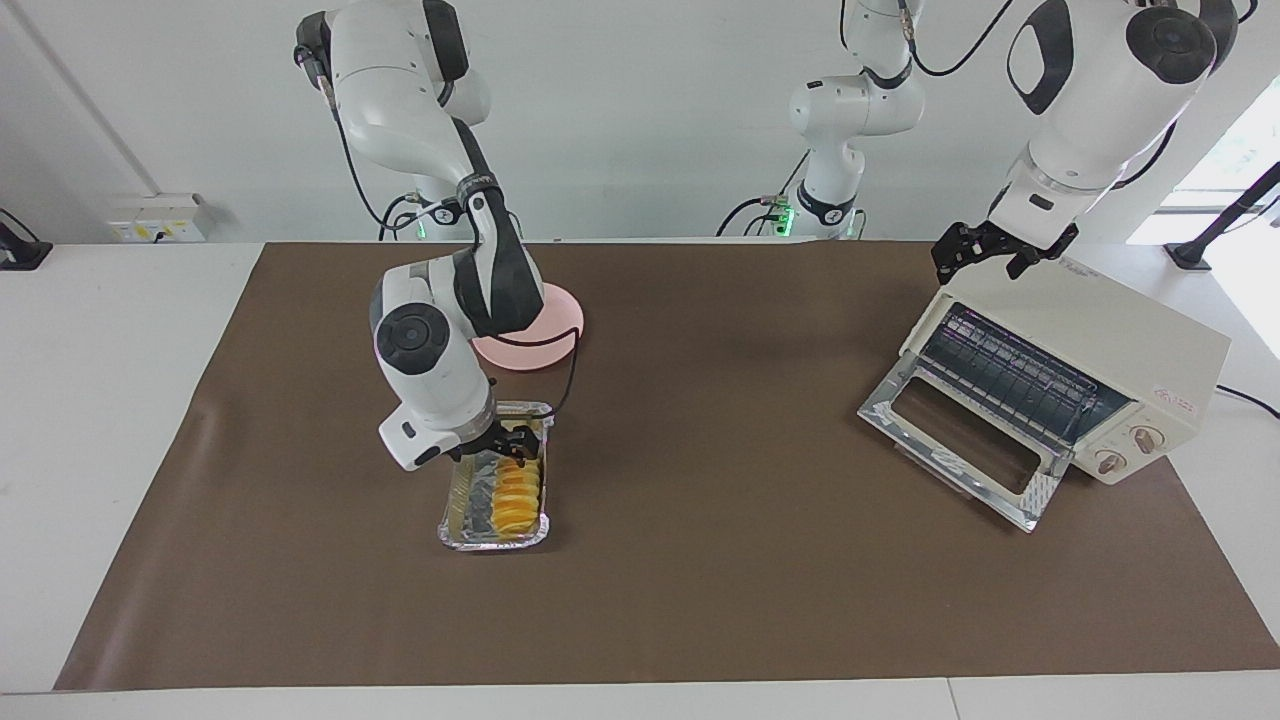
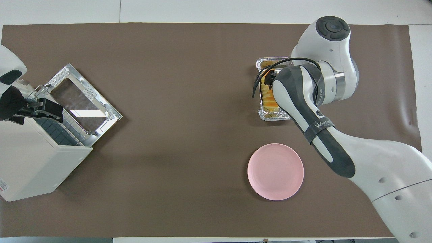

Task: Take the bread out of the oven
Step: 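Grasp the orange bread slices in the tray with the right gripper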

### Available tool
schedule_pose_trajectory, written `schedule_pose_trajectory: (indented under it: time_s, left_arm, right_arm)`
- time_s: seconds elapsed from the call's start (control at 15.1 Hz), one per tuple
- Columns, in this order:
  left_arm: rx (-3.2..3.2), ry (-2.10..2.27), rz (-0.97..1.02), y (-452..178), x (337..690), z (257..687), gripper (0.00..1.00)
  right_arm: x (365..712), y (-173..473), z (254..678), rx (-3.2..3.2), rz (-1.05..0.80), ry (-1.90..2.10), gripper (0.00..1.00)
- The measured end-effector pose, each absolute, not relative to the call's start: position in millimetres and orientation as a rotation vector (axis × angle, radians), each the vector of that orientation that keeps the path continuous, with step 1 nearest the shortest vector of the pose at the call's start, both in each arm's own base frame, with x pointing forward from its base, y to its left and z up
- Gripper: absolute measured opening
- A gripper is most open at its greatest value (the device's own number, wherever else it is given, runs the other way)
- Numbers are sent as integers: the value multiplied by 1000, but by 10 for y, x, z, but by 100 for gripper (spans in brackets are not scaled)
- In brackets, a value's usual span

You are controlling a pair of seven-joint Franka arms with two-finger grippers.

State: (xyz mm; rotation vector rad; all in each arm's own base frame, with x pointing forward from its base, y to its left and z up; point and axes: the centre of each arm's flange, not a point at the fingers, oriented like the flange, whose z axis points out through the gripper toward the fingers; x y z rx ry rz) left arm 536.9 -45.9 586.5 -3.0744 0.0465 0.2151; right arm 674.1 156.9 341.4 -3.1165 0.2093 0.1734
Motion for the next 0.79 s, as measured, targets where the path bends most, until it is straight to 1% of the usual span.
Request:
schedule_pose_trajectory:
  time_s: [0.4,0.6,0.79]
  left_arm:
    - [-3074,46,215,-459,5369,5865,100]
    - [-3074,46,215,-459,5369,5865,100]
    - [-3074,46,215,-459,5369,5865,100]
  right_arm:
    - [6716,1667,3280,-3121,201,195,100]
    - [6734,1711,3232,-3118,171,194,100]
    - [6753,1720,3099,-3117,162,201,100]
